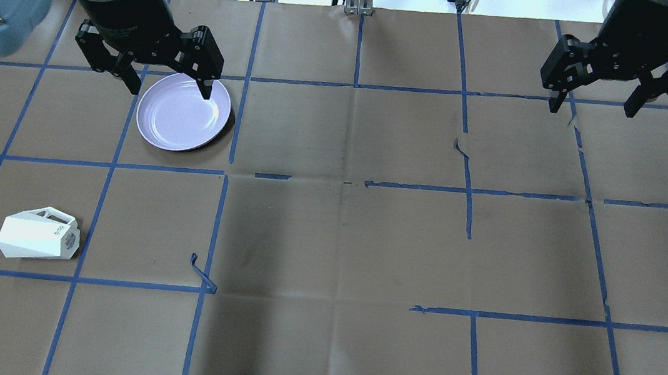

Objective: Flip cup and place on plate
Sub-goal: 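Move the left gripper away from the white plate toward the lying white mug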

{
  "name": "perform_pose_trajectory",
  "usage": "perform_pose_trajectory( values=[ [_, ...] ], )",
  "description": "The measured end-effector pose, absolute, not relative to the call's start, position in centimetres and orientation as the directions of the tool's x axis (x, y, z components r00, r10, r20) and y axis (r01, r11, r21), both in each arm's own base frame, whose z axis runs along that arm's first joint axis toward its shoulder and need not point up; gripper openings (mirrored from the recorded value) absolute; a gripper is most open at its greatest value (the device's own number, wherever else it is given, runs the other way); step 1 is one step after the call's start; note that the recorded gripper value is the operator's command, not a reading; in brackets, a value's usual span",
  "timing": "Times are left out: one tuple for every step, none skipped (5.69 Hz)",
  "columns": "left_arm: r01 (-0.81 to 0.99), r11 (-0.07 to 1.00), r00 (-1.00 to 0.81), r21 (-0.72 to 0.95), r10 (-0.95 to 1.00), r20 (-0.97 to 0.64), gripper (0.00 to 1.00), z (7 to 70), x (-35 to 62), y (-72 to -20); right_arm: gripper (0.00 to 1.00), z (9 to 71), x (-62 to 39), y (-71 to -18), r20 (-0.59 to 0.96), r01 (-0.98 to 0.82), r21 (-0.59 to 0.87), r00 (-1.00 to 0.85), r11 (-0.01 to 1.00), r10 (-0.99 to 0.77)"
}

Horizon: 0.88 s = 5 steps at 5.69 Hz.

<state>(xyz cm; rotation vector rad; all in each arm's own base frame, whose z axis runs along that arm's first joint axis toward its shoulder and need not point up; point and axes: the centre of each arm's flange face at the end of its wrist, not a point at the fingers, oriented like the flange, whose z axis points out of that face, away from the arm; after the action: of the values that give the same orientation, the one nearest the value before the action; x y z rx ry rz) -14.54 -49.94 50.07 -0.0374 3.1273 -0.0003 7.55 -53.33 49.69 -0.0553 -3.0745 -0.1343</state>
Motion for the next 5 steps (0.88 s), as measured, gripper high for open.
perform_pose_trajectory(
  values=[
    [-0.045, 0.999, -0.999, -0.001, -0.045, -0.015, 0.99, 50.3, -13.4, -50.0, 1.0, 49.7, 7.5, -53.3, 0.065, 0.039, 0.086, -0.997, 0.996, 0.033],
    [-0.063, 0.998, -0.998, -0.002, -0.064, -0.016, 0.99, 50.4, -12.5, -50.2, 1.0, 49.7, 7.5, -53.3, 0.065, 0.039, 0.086, -0.997, 0.996, 0.033],
    [-0.074, 0.997, -0.997, 0.003, -0.074, -0.016, 0.99, 50.4, -11.2, -50.4, 1.0, 49.7, 7.5, -53.3, 0.065, 0.039, 0.086, -0.997, 0.996, 0.033],
    [-0.076, 0.997, -0.997, 0.011, -0.076, -0.016, 0.99, 50.5, -9.2, -50.4, 1.0, 49.7, 7.5, -53.3, 0.065, 0.039, 0.085, -0.997, 0.996, 0.033],
    [-0.074, 0.997, -0.997, 0.022, -0.074, -0.014, 0.99, 50.9, -6.1, -50.1, 1.0, 49.7, 7.5, -53.3, 0.065, 0.039, 0.086, -0.997, 0.996, 0.033]
  ],
)
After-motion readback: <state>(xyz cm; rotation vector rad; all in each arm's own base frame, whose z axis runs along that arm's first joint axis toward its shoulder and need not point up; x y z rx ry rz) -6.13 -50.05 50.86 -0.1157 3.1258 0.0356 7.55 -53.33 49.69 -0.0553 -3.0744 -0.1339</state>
